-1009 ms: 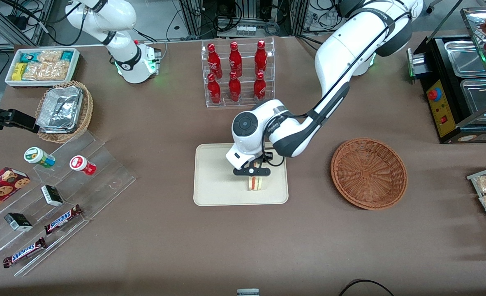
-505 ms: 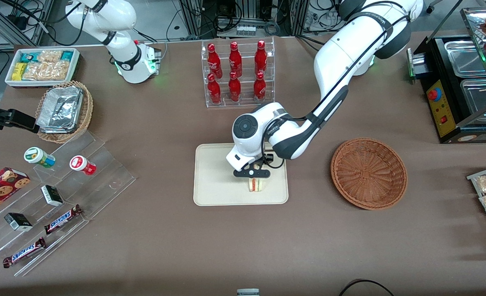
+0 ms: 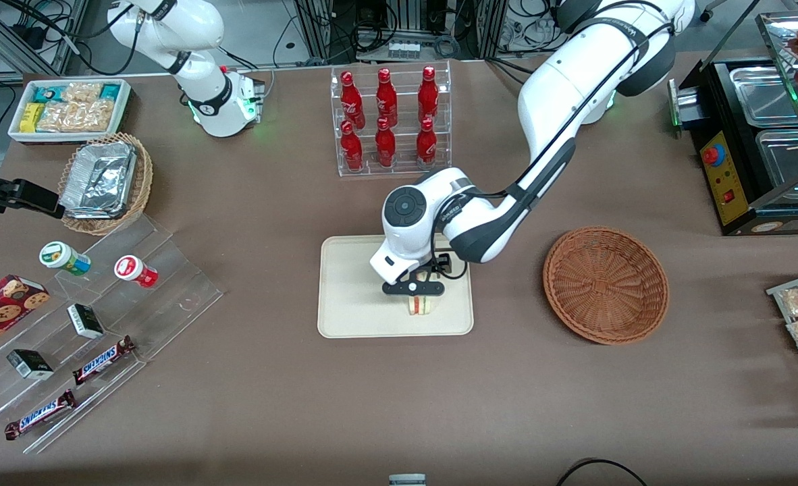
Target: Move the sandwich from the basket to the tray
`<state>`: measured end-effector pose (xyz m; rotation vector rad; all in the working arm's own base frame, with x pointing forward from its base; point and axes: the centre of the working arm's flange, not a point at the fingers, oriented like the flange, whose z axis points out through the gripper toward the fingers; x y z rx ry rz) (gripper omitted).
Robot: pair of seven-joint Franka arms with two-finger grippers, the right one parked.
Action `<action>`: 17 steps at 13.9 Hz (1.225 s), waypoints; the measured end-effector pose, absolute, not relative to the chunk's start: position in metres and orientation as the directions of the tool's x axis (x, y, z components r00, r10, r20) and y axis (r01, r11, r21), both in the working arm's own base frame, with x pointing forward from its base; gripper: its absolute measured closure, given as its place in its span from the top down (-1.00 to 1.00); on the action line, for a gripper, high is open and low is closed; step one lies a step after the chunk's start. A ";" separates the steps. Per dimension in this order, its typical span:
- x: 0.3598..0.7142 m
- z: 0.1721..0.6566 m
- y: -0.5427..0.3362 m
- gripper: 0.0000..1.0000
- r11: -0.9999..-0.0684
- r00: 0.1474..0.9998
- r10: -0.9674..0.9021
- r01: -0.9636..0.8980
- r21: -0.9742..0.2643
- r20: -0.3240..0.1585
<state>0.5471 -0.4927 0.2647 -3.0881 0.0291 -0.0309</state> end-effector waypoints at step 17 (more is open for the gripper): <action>0.624 0.422 -0.168 1.00 -0.994 0.991 -0.021 -0.035 -0.100 -0.131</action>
